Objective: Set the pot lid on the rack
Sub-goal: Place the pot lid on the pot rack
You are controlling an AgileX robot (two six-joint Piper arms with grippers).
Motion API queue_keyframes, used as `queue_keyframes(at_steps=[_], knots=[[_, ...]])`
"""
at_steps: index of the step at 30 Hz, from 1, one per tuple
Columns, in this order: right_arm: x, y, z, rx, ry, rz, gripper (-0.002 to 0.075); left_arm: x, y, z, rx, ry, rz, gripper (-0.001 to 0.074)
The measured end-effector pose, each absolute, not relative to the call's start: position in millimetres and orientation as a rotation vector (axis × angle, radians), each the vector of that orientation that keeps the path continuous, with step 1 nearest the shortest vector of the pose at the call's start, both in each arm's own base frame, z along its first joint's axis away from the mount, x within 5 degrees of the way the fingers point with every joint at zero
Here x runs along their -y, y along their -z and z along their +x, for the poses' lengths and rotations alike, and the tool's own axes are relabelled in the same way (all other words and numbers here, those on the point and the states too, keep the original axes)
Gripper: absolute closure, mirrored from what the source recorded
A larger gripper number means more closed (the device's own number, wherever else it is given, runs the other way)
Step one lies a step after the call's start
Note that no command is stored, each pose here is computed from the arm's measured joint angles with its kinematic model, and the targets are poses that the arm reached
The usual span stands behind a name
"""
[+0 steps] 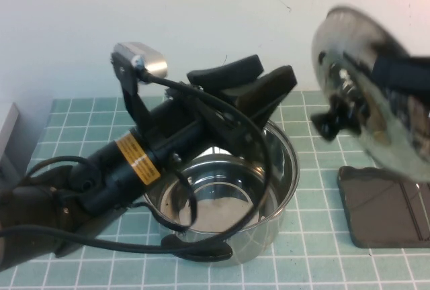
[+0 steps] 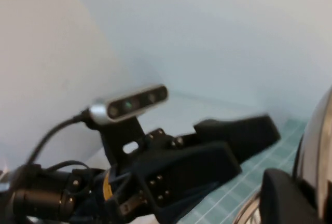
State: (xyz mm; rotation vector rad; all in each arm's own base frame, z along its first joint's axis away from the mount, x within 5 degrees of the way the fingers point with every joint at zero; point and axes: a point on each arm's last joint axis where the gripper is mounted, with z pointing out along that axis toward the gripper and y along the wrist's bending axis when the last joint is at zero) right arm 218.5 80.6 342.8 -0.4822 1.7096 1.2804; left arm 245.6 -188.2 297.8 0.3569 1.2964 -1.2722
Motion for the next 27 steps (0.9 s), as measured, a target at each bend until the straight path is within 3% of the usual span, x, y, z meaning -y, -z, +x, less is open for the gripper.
queue_keyframes(at_steps=[3, 5, 7, 10, 13, 19, 27], knots=[[-80.4, -372.9, 208.3, -1.622, -1.167, -0.591, 0.0699, 173.5, -306.3, 247.1, -1.276, 1.234, 0.390, 0.0241], [-79.3, -387.2, 198.9, -1.606, -1.054, -0.664, 0.0699, 160.9, -313.5, 247.3, -1.263, 1.208, 0.410, 0.0290], [-77.3, -393.3, 190.5, -1.619, -0.954, -0.698, 0.0699, 147.9, -319.9, 247.0, -1.266, 1.164, 0.435, 0.0387], [-72.3, -392.3, 185.5, -1.690, -0.829, -0.685, 0.0699, 130.2, -328.6, 242.0, -1.307, 1.038, 0.509, 0.0602], [-67.7, -382.5, 188.1, -1.764, -0.768, -0.631, 0.0699, 117.5, -331.1, 235.7, -1.409, 0.894, 0.571, 0.0698], [-61.9, -346.0, 208.7, -1.863, -0.765, -0.472, 0.0699, 105.8, -334.1, 224.3, -1.540, 0.729, 0.606, 0.0731], [-59.0, -310.3, 230.5, -1.925, -0.807, -0.333, 0.0699, 106.2, -332.0, 219.6, -1.571, 0.719, 0.659, 0.0733]])
